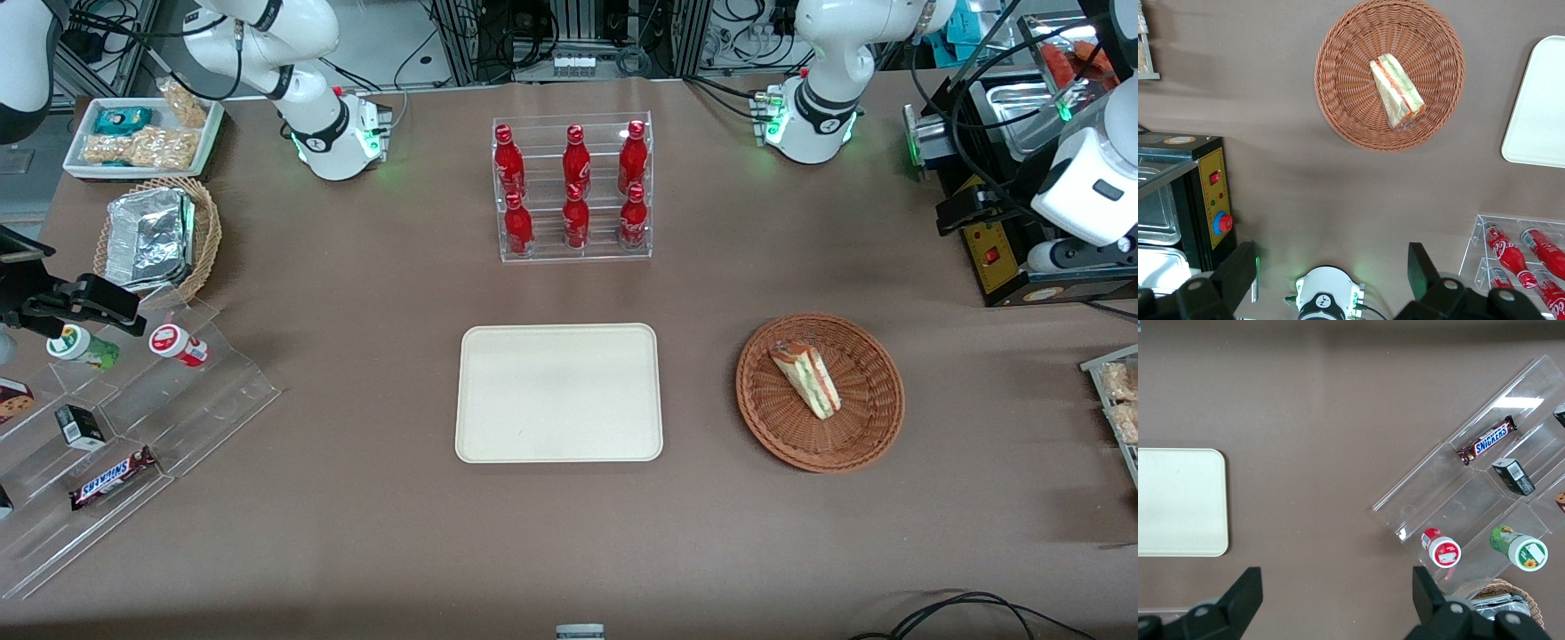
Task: Place sandwich from basket to tray
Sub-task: 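Move the left gripper over the sandwich in the wicker basket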
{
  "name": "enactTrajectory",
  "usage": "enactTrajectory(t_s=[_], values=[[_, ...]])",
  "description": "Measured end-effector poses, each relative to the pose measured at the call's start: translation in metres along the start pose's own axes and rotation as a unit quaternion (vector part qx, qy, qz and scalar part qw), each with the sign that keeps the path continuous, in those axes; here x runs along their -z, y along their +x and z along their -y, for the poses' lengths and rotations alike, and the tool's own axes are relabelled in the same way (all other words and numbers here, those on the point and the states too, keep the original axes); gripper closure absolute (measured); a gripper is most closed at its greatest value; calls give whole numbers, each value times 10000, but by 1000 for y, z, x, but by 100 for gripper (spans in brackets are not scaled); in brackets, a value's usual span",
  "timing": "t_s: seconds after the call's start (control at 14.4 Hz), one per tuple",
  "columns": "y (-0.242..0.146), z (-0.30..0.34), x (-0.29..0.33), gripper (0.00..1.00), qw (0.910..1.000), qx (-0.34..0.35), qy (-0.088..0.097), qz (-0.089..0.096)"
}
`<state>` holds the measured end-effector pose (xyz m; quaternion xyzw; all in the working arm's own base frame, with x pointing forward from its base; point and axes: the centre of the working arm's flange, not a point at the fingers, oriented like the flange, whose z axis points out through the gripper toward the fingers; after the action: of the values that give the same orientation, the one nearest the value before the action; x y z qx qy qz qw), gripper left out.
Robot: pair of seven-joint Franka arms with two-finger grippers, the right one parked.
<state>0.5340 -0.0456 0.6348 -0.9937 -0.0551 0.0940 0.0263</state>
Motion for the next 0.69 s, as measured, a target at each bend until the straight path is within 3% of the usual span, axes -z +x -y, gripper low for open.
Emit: enactTrajectory(t_s=[0.21,0.42,0.69], values=[[-2,1,2,0,9999,-167,3,-24],[3,1,-12,0,9997,-230,60,91],[37,-8,-98,0,9999,-152,67,38]])
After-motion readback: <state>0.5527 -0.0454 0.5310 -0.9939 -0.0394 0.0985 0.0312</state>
